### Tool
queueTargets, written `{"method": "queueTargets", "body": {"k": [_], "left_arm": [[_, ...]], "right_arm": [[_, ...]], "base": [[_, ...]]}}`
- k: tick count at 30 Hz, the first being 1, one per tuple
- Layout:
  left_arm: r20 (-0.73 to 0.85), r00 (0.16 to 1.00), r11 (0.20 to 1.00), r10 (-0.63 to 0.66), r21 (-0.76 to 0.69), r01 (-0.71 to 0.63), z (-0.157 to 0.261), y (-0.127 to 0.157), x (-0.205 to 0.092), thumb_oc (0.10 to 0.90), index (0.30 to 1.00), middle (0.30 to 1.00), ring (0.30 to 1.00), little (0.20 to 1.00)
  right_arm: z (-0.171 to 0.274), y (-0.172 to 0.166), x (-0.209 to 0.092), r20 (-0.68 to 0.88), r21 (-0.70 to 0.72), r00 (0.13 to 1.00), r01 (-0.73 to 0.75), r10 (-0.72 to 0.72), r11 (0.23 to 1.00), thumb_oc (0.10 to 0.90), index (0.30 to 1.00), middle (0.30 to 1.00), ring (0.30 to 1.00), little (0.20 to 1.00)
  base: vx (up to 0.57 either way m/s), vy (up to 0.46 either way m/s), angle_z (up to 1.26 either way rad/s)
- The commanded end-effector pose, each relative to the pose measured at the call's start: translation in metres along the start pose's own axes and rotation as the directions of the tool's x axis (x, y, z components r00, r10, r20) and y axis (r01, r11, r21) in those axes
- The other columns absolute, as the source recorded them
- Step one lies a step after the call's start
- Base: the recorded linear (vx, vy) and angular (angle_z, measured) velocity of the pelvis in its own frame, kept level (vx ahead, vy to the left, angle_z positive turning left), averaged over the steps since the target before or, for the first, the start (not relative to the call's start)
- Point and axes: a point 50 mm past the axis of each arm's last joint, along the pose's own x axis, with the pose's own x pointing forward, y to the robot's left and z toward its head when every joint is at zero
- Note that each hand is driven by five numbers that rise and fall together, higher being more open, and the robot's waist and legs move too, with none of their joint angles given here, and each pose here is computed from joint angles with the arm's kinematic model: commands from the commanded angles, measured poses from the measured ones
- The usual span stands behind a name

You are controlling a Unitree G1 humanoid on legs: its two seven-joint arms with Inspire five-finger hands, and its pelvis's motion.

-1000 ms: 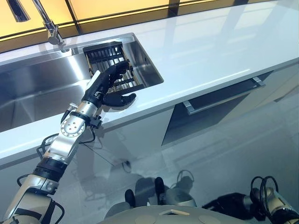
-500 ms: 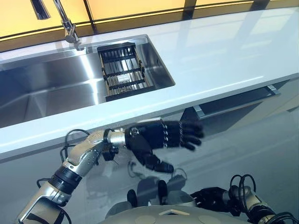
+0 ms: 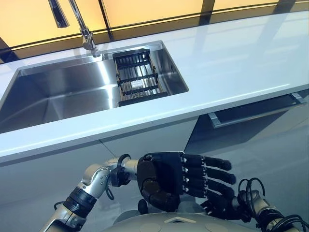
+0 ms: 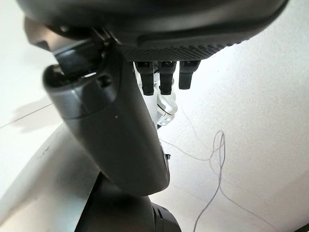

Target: Pick up plates and place into dishwasher.

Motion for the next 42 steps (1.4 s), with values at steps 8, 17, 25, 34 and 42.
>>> {"method": "queueTargets", "body": {"k": [8, 17, 25, 34, 42], "left_arm": [[0.056, 0.654, 0.644, 0.754, 0.132, -0.753, -0.073, 0.043, -0.135, 0.8, 0.9, 0.9, 0.9, 0.9], [0.009, 0.2, 0.18, 0.98, 0.398, -0.9, -0.096, 0.047, -0.176, 0.8, 0.9, 0.9, 0.9, 0.9], [-0.231, -0.167, -0.014, 0.959, 0.545, -0.839, -0.136, 0.05, -0.193, 0.8, 0.9, 0.9, 0.9, 0.9], [-0.333, -0.513, -0.25, 0.791, 0.59, -0.768, -0.161, 0.042, -0.207, 0.8, 0.9, 0.9, 0.9, 0.9], [-0.431, -0.598, -0.427, 0.676, 0.432, -0.795, -0.199, 0.029, -0.198, 0.8, 0.9, 0.9, 0.9, 0.9]], "right_arm": [[-0.001, -0.015, -0.01, 0.031, 0.017, 0.995, 0.091, -0.091, 0.996, 0.8, 0.9, 0.9, 0.9, 0.9], [-0.001, 0.01, 0.022, 0.048, 0.179, 0.994, 0.087, -0.097, 0.98, 0.8, 0.9, 0.9, 0.9, 0.9], [-0.01, 0.033, 0.044, 0.01, 0.354, 0.982, 0.175, -0.191, 0.919, 0.8, 0.9, 0.9, 0.9, 0.9], [-0.009, 0.041, 0.052, 0.003, 0.494, 0.919, 0.342, -0.395, 0.8, 0.8, 0.9, 0.9, 0.9, 0.9], [0.0, 0.055, 0.06, 0.089, 0.576, 0.896, 0.31, -0.435, 0.757, 0.8, 0.9, 0.9, 0.9, 0.9]], "base": [[0.01, 0.011, 0.08], [0.0, -0.004, 0.13], [0.01, 0.026, 0.02], [0.02, 0.056, 0.0], [0.0, 0.027, -0.01]]}}
